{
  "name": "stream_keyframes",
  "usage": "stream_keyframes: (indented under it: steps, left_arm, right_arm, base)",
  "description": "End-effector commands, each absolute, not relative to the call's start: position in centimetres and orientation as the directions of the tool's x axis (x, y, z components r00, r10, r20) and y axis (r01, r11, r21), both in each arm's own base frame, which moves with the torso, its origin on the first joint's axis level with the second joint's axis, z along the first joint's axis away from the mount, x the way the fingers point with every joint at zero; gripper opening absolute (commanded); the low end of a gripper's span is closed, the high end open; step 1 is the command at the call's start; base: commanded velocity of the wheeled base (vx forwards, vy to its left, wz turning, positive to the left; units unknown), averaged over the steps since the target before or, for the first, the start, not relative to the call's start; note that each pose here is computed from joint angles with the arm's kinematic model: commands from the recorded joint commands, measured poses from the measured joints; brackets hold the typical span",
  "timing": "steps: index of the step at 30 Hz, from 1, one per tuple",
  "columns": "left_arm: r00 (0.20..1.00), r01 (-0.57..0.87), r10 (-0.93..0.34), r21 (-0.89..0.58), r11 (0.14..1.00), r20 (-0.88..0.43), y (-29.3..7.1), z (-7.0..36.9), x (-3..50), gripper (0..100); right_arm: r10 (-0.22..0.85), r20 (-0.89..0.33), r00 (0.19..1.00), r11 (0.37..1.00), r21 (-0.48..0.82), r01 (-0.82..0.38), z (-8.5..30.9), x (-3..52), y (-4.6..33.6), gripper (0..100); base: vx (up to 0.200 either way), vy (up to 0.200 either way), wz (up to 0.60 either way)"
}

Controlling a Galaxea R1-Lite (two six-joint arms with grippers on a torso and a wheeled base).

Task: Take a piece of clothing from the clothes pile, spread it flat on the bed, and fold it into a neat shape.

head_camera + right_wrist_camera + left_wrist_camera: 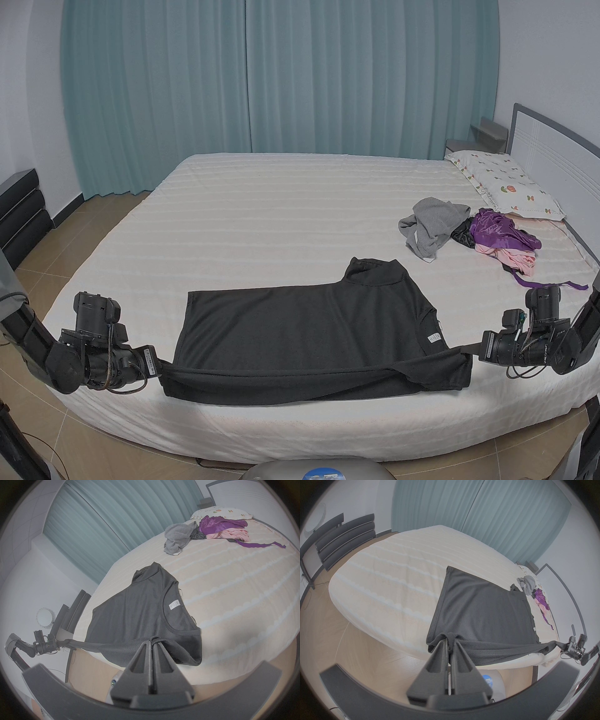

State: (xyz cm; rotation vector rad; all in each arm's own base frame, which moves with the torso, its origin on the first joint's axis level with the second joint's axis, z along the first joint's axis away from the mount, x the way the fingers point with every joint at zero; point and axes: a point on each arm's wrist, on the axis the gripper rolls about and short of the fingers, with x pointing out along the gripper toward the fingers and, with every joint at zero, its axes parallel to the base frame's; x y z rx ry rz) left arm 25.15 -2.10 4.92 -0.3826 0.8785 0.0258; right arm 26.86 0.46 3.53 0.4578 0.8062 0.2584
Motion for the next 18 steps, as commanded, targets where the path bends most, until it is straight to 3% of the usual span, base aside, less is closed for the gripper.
stream_keyframes:
  steps: [1,10,18]
  left_arm:
    - [0.620,-0.188,-0.133,-0.311,0.932,-0.773,-2.2,3.9,26.0,0]
    - [0.602,-0.207,-0.134,-0.317,0.926,-0.787,-2.3,2.4,28.3,0]
    - [0.634,-0.233,-0.125,-0.342,0.910,-0.764,-2.2,2.2,30.8,0]
  right_arm:
    - [0.389,-0.628,0.674,0.876,0.479,-0.059,3.7,27.7,0.8,0]
    - [0.380,-0.661,0.647,0.883,0.467,-0.042,3.3,30.1,1.3,0]
    - [0.369,-0.678,0.636,0.889,0.457,-0.029,2.8,31.7,1.5,0]
  base:
    - [0.000,0.000,0.00]
    - [0.000,0.000,0.00]
    - [0.000,0.000,0.00]
